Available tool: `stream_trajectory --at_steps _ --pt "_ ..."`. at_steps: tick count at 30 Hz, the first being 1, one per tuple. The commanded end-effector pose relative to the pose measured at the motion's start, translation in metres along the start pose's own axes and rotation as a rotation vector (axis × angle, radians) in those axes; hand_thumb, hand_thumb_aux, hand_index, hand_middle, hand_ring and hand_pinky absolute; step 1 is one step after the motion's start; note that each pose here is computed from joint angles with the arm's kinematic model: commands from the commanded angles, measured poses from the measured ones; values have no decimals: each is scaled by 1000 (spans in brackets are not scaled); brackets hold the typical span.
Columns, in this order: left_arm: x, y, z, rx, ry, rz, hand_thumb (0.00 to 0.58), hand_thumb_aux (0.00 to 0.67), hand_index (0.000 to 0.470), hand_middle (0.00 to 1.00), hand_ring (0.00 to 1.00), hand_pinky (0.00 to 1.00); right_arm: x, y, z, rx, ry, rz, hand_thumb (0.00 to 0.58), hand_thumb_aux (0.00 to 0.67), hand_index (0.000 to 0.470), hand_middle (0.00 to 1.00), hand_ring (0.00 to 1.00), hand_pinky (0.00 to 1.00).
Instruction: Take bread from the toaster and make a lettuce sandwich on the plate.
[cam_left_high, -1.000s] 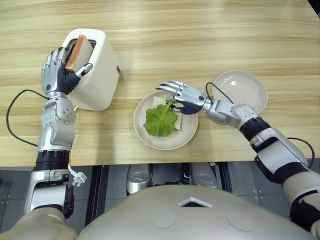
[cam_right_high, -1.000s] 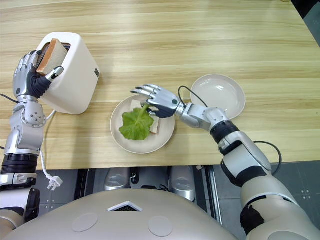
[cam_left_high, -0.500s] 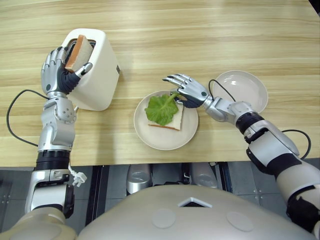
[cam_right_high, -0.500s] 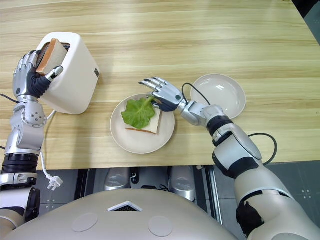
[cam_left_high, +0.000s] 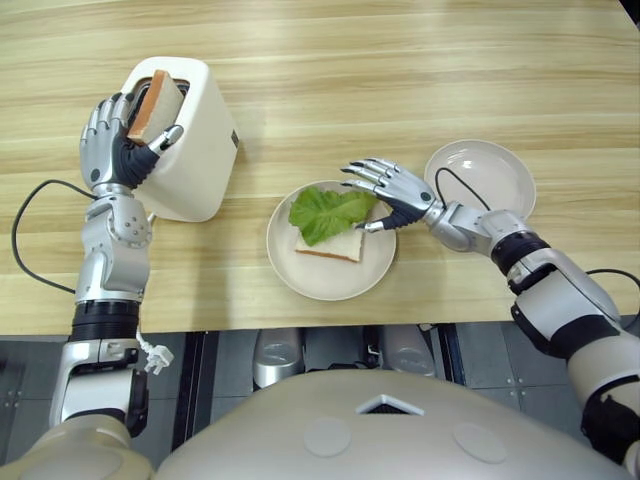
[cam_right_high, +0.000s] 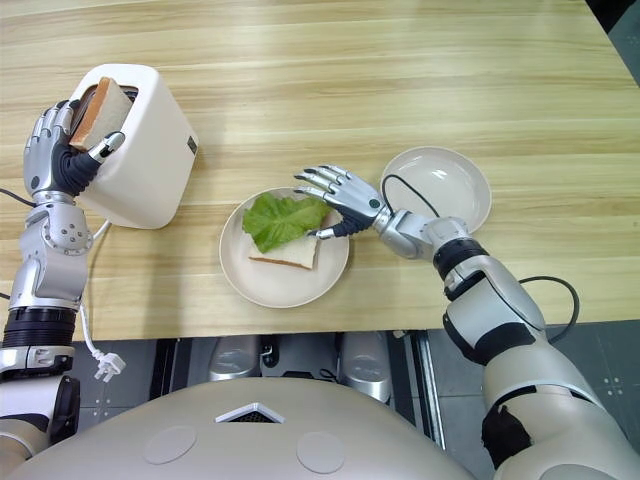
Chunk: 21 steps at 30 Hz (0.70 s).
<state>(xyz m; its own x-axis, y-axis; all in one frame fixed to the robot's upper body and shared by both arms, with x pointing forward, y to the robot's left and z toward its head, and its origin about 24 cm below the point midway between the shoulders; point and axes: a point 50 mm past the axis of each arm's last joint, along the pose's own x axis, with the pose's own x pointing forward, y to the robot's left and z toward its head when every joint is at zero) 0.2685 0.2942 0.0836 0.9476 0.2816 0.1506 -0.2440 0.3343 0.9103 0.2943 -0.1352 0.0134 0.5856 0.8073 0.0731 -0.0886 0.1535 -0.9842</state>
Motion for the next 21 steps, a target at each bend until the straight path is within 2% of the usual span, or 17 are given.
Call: stream_trajectory --at_steps 1,9,17,18,19,20,21 --pt "-6 -9 -10 6 59 -33 580 670 460 0 0 0 0 -13 -4 7 13 -55 0 0 0 0 0 0" --pt "-4 10 3 -11 10 61 580 670 460 0 0 0 4 -22 5 12 -21 -116 0 0 0 0 0 0" --pt "-5 38 42 -109 -160 198 580 670 460 0 0 0 3 -25 6 14 -2 -166 0 0 0 0 0 0" --pt "-5 44 49 -126 -186 226 580 670 460 243 243 243 3 -25 6 14 -1 -173 0 0 0 0 0 0" --pt "-6 50 54 -140 -207 257 580 670 460 686 686 686 3 -26 7 15 2 -179 0 0 0 0 0 0" --pt "-6 56 58 -156 -224 288 580 670 460 1000 1000 1000 3 -26 6 16 5 -185 0 0 0 0 0 0" --pt "-6 63 62 -172 -244 319 580 670 460 1000 1000 1000 3 -26 6 17 10 -194 0 0 0 0 0 0"
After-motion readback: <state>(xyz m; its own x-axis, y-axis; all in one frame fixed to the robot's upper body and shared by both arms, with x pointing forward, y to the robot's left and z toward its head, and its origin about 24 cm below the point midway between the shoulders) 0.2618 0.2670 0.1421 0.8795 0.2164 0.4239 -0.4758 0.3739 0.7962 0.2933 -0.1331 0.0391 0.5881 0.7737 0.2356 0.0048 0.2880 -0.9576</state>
